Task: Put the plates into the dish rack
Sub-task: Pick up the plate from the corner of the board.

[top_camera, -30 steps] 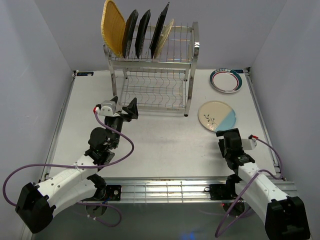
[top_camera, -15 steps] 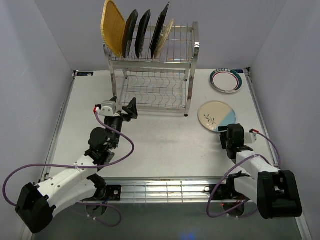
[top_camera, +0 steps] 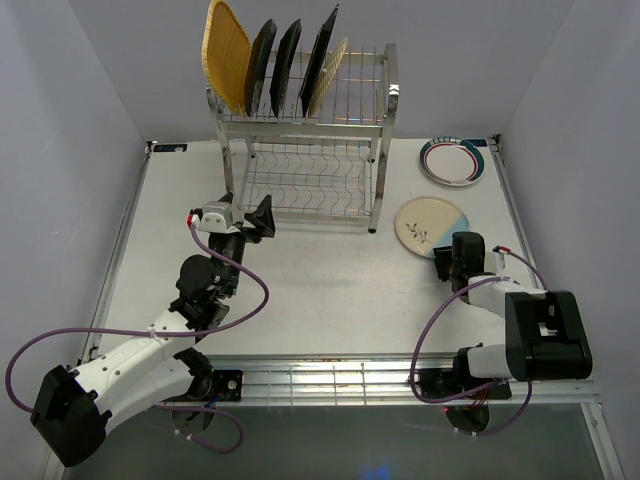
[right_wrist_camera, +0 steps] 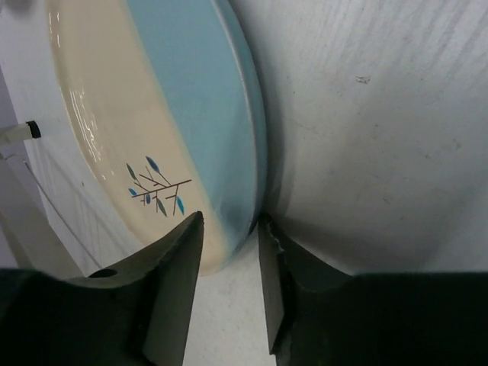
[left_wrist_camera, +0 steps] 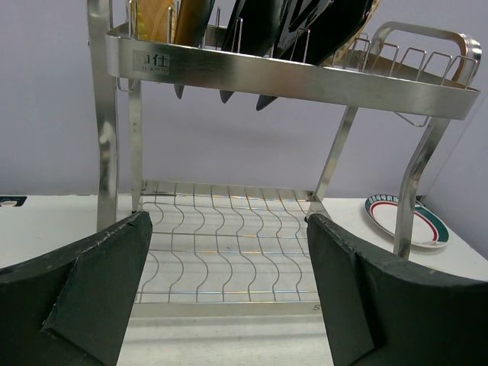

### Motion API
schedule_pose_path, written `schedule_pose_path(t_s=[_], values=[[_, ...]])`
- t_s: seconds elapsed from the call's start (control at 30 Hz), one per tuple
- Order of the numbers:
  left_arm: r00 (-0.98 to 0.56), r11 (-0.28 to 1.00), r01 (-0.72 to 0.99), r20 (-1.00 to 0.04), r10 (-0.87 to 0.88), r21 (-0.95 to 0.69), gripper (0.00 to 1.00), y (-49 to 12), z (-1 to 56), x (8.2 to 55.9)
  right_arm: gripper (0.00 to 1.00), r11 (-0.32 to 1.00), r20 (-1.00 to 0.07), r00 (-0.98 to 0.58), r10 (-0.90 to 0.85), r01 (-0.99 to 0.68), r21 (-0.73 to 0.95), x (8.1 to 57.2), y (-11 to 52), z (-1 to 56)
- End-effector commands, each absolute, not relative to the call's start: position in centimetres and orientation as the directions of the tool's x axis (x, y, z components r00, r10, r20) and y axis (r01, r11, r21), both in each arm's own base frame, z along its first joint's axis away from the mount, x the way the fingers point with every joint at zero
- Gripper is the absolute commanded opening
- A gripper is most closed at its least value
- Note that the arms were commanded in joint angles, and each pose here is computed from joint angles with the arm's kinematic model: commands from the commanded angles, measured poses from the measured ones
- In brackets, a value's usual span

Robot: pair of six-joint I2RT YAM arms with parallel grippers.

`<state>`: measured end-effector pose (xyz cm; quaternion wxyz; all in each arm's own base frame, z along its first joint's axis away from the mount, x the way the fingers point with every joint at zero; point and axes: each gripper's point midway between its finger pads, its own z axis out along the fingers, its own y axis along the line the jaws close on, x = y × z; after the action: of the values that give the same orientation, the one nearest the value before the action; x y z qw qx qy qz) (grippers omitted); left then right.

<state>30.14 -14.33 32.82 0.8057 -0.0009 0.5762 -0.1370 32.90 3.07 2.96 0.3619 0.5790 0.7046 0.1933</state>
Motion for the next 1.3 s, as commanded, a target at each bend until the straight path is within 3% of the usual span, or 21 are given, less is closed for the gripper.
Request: schedule_pose_path(t_s=[0.0, 0.1, 0.23, 0.33, 0.63, 1.0, 1.27], values=[[0.312, 0.961, 0.226, -0.923, -0.224, -0.157, 0.93, -14.2, 33.2, 29.9, 0.4, 0.226, -0.239, -0.09, 0.967, 0.74, 0.633, 32.2, 3.5, 0.6], [0.312, 0.962, 0.225, -0.923, -0.224, -0.157, 0.93, -14.2, 33.2, 29.9, 0.28, 0.214, -0.229, -0.088, 0.969, 0.758, 0.616, 31.9, 3.5, -0.2], [0.313, 0.961, 0.225, -0.923, -0.225, -0.158, 0.93, -14.2, 33.2, 29.9, 0.25, 0.208, -0.229, -0.081, 0.97, 0.764, 0.61, 31.6, 3.4, -0.6], [0.313, 0.962, 0.224, -0.923, -0.222, -0.156, 0.93, -14.2, 33.2, 29.9, 0.08, 0.189, -0.219, -0.067, 0.974, 0.771, 0.608, 31.3, 3.4, -0.9], [0.301, 0.951, 0.294, -0.936, -0.183, -0.091, 0.92, -15.9, 32.4, 30.0, 0.08, 0.213, -0.262, -0.063, 0.963, 0.773, 0.598, 30.6, 2.7, 1.3], [0.334, 0.736, 0.638, -0.943, 0.002, 0.227, 0.9, -23.6, 27.9, 27.5, 0.08, 0.222, -0.275, -0.071, 0.959, 0.792, 0.568, 28.4, 2.3, 4.4], [0.353, 0.643, 0.717, -0.936, -0.001, 0.27, 0.93, -26.2, 26.5, 27.0, 0.08, 0.284, -0.317, -0.115, 0.941, 0.776, 0.563, 28.0, 2.2, 7.8]])
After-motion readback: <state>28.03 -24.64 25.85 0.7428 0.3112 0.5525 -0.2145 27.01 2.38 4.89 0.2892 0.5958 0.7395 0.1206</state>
